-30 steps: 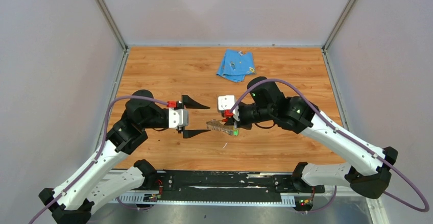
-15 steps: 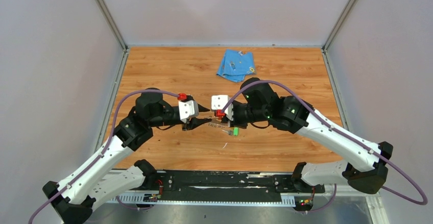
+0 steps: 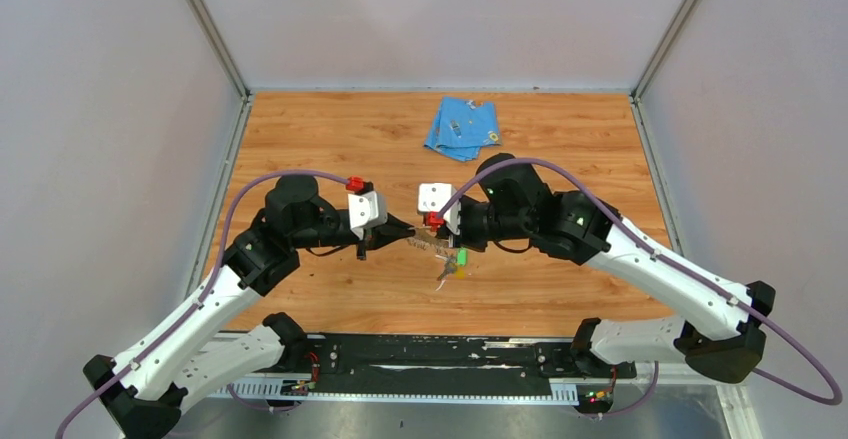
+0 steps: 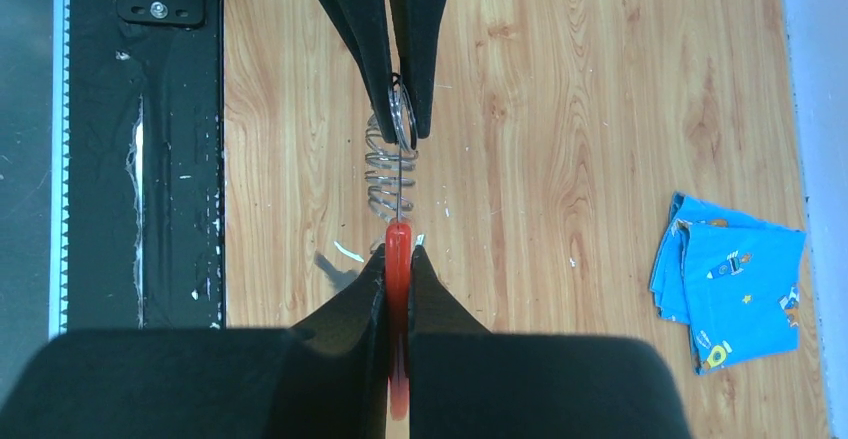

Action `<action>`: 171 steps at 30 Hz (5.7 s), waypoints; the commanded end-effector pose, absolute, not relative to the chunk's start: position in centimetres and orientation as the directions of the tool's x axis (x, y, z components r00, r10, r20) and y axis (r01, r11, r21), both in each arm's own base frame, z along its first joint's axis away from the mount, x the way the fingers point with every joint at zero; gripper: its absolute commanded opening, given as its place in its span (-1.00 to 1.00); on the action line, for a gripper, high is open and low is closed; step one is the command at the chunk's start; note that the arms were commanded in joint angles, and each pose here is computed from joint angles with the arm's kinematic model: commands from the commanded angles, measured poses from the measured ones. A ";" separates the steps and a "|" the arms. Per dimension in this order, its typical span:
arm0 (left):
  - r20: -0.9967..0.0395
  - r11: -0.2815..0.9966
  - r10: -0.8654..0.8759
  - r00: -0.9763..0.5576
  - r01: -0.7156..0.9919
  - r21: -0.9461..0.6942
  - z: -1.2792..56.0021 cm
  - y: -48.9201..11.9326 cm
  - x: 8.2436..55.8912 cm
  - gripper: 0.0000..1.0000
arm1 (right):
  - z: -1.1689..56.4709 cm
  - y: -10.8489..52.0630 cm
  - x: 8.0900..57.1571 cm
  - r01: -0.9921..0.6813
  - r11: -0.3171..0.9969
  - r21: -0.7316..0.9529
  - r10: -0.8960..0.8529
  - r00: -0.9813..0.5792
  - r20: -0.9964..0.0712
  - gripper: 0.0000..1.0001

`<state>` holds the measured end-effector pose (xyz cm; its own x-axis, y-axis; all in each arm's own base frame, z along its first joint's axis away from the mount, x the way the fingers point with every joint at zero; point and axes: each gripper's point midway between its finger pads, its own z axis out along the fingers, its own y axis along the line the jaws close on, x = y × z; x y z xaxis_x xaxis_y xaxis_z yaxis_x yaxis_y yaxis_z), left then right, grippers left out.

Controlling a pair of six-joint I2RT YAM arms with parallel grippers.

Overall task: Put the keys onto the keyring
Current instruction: Adjust the key on the keyring.

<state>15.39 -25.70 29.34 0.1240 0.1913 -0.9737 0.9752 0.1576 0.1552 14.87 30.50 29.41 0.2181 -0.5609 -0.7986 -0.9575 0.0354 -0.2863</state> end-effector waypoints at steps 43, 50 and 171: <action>-0.886 -0.223 0.019 0.463 0.866 0.448 31.7 -24.9 8.2 -1.00 | 37.3 31.6 9.7 -0.968 -0.039 -0.247 -0.109 0.250 -0.962 -0.06; -0.874 -0.227 0.012 0.486 0.853 0.471 31.7 -24.7 8.0 -1.00 | 37.5 33.3 9.6 -0.963 -0.119 -0.243 -0.110 0.256 -0.961 -0.20; -0.905 -0.300 -0.108 0.410 0.855 0.423 32.8 -25.2 5.8 -1.00 | 36.7 29.5 9.5 -0.980 0.067 -0.190 -0.207 0.173 -0.963 -0.08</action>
